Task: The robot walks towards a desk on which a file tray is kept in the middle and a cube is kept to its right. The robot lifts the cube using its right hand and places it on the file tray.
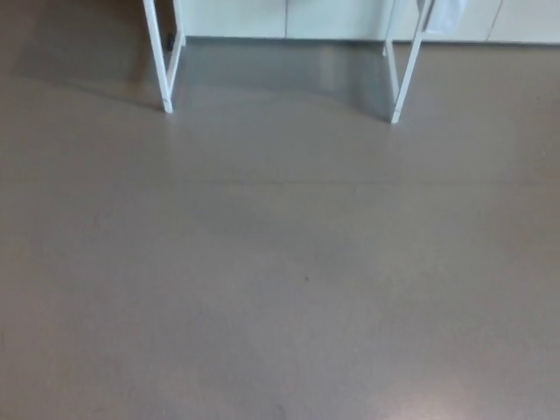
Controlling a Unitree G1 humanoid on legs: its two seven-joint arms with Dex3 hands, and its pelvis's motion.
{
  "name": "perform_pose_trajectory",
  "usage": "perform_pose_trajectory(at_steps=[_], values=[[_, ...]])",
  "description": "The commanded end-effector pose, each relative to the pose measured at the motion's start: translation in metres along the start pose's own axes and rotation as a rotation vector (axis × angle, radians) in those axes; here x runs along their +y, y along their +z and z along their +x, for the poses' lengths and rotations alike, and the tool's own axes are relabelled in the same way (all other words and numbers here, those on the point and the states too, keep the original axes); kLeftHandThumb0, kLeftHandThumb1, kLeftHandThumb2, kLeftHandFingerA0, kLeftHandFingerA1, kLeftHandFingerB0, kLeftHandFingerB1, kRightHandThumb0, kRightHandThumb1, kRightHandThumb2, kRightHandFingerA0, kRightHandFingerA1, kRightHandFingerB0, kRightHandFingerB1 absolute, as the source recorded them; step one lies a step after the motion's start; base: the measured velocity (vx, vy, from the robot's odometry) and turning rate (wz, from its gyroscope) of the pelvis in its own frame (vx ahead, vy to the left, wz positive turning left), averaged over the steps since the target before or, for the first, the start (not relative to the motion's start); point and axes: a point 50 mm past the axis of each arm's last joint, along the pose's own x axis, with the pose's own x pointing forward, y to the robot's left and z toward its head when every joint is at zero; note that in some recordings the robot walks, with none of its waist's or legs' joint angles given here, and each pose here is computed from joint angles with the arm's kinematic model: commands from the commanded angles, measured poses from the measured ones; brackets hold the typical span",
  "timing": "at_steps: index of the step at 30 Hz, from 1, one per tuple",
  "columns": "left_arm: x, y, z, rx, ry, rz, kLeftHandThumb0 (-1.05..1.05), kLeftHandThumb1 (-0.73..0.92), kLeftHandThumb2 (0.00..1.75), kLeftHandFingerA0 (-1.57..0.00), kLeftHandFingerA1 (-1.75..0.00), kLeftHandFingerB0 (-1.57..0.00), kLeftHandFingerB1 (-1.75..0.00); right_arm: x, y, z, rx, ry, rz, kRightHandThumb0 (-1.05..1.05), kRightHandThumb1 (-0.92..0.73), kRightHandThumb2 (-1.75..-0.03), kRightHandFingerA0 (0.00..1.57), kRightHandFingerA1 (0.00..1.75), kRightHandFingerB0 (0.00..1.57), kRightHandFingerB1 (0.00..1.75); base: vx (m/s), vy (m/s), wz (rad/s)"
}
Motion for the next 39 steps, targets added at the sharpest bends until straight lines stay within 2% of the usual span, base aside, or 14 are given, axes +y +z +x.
perform_pose_trajectory(at_steps=[1, 4, 23, 24, 26, 27, 28, 31, 32, 35, 36, 37, 38, 39], values=[[0.0030, 0.0067, -0.0010, -0.064, -0.028, -0.035, -0.70, 0.65, 0.68, 0.00, -0.71, 0.00, -0.49, -0.0077, -0.0012, -0.0006, -0.005, -0.024, -0.033, -0.76, -0.84, -0.65, 0.40, 0.43, 0.22, 0.29, 0.22, 0.209, 0.06], [0.0011, 0.0079, -0.0009, -0.071, -0.054, -0.055, -0.63, 0.67, 0.69, 0.00, -0.60, 0.00, -0.38, -0.0103, -0.0017, -0.0007, -0.002, -0.028, -0.036, -0.76, -0.84, -0.65, 0.40, 0.43, 0.22, 0.29, 0.22, 0.096, 0.03], [0.0008, 0.0030, -0.0006, -0.032, -0.066, -0.040, -0.73, 0.72, 0.63, 0.00, -0.60, 0.00, -0.35, -0.0157, 0.0014, -0.0004, -0.009, -0.040, -0.045, -0.76, -0.84, -0.65, 0.40, 0.43, 0.22, 0.29, 0.31, -0.114, 0.09], [0.0009, 0.0025, -0.0006, -0.032, -0.066, -0.045, -0.76, 0.47, 0.97, 0.00, -0.59, 0.00, -0.46, -0.0159, 0.0023, -0.0002, -0.011, -0.040, -0.046, -0.76, -0.84, -0.65, 0.40, 0.43, 0.22, 0.29, 0.34, 0.102, -0.22], [0.0011, 0.0020, -0.0009, -0.035, -0.067, -0.043, -0.74, 0.48, 0.98, 0.00, -0.60, 0.00, -0.47, -0.0165, 0.0032, 0.0000, -0.013, -0.041, -0.047, -0.76, -0.84, -0.65, 0.40, 0.43, 0.22, 0.29, 0.35, 0.133, -0.24], [0.0011, 0.0019, -0.0009, -0.035, -0.066, -0.043, -0.75, 0.69, 0.66, 0.00, -0.65, 0.00, -0.37, -0.0166, 0.0033, 0.0000, -0.013, -0.042, -0.047, -0.76, -0.84, -0.65, 0.40, 0.43, 0.22, 0.29, 0.45, 0.183, -0.18], [0.0010, 0.0022, -0.0005, -0.030, -0.065, -0.053, -0.76, 0.46, 0.98, 0.00, -0.60, 0.00, -0.48, -0.0168, 0.0035, 0.0000, -0.013, -0.042, -0.048, -0.76, -0.84, -0.65, 0.40, 0.43, 0.22, 0.29, 0.55, 0.197, -0.14], [0.0009, 0.0020, -0.0003, -0.026, -0.069, -0.062, -0.76, 0.47, 0.98, 0.00, -0.61, 0.00, -0.48, -0.0174, 0.0036, 0.0000, -0.014, -0.043, -0.048, -0.76, -0.84, -0.65, 0.40, 0.43, 0.22, 0.29, 0.44, 0.070, -1.06], [0.0006, 0.0017, -0.0001, -0.026, -0.068, -0.090, -0.75, 0.65, 0.65, 0.00, -0.67, 0.00, -0.44, -0.0175, 0.0036, 0.0000, -0.014, -0.044, -0.048, -0.76, -0.84, -0.65, 0.40, 0.43, 0.22, 0.29, 0.41, 0.066, -0.30], [0.0007, 0.0016, -0.0003, -0.031, -0.071, -0.088, -0.76, 0.67, 0.70, 0.00, -0.65, 0.00, -0.41, -0.0175, 0.0036, 0.0000, -0.014, -0.044, -0.048, -0.76, -0.84, -0.65, 0.40, 0.43, 0.22, 0.29, 0.38, 0.117, -0.06], [0.0007, 0.0017, 0.0000, -0.025, -0.068, -0.080, -0.79, 0.46, 0.98, 0.00, -0.63, 0.00, -0.50, -0.0175, 0.0036, 0.0000, -0.014, -0.044, -0.048, -0.76, -0.84, -0.65, 0.40, 0.43, 0.22, 0.29, 0.37, 0.111, 0.01], [0.0009, 0.0016, -0.0002, -0.026, -0.071, -0.081, -0.75, 0.46, 0.98, 0.00, -0.61, 0.00, -0.48, -0.0175, 0.0036, 0.0000, -0.014, -0.044, -0.048, -0.76, -0.84, -0.65, 0.40, 0.43, 0.22, 0.29, 0.40, 0.103, 0.08], [0.0010, 0.0017, -0.0006, -0.030, -0.076, -0.100, -0.71, 0.70, 0.63, 0.00, -0.54, 0.00, -0.33, -0.0175, 0.0036, 0.0000, -0.014, -0.044, -0.048, -0.76, -0.84, -0.65, 0.40, 0.43, 0.22, 0.29, 0.40, 0.073, 0.04], [0.0011, 0.0018, -0.0007, -0.030, -0.070, -0.070, -0.72, 0.72, 0.62, 0.00, -0.58, 0.00, -0.35, -0.0175, 0.0036, 0.0000, -0.014, -0.044, -0.048, -0.76, -0.84, -0.65, 0.40, 0.43, 0.22, 0.29, 0.42, 0.037, 0.10]])
